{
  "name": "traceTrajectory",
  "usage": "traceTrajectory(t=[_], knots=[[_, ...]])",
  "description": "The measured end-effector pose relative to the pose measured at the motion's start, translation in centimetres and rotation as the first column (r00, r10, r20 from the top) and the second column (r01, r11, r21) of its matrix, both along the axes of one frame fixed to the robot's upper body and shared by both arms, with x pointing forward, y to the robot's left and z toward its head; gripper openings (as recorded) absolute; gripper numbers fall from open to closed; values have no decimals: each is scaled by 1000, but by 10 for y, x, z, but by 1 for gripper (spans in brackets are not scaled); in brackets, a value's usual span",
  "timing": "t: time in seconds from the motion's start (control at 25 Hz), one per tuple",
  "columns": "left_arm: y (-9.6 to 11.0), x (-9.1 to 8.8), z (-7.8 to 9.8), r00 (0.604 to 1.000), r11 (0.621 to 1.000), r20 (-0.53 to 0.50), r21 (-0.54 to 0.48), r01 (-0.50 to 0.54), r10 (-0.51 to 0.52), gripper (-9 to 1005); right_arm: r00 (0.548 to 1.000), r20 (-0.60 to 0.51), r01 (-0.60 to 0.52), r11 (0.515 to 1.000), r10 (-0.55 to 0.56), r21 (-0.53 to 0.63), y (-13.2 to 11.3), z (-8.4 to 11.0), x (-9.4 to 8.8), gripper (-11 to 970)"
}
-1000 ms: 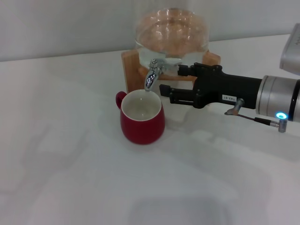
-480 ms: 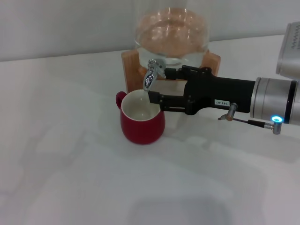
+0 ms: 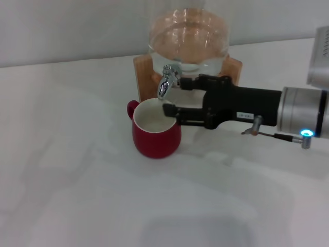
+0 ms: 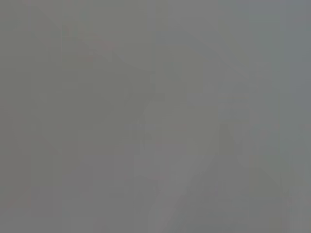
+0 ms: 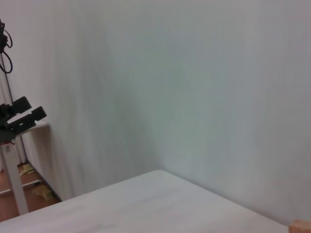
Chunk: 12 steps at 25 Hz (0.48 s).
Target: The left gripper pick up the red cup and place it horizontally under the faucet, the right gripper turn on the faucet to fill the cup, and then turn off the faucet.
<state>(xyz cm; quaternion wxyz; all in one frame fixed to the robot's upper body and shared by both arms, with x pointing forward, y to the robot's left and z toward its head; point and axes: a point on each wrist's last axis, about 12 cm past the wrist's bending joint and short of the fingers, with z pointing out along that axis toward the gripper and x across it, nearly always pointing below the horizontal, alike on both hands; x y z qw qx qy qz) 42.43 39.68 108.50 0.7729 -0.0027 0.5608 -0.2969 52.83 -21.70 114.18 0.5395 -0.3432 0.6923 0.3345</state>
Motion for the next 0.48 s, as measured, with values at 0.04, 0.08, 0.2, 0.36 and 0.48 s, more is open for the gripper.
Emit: traceTrajectory(t=[0.04,0.08,0.2,0.36,0.48], knots=[[0,0,0,1000,1000,-1,0,0,0,889,1000,1,6,1000,-6,2,-3,0,0,796],[1,-2,-1,1000,1000,-3,0,-3,3,889,1000,3,14,1000,-14,5,-7,2,0,796],[3,-6,0,1000,1000,-6,11,-7,7,889,1000,2,14,999,-14,34,-18,5,-5,796],[8,-15,5,1000,997,-10,82,14,-14,889,999,-7,49,998,-48,50,-33,4,-10,795],[13,-26,11,1000,988,-2,150,25,-25,889,998,-10,59,997,-59,52,-35,4,-11,795]])
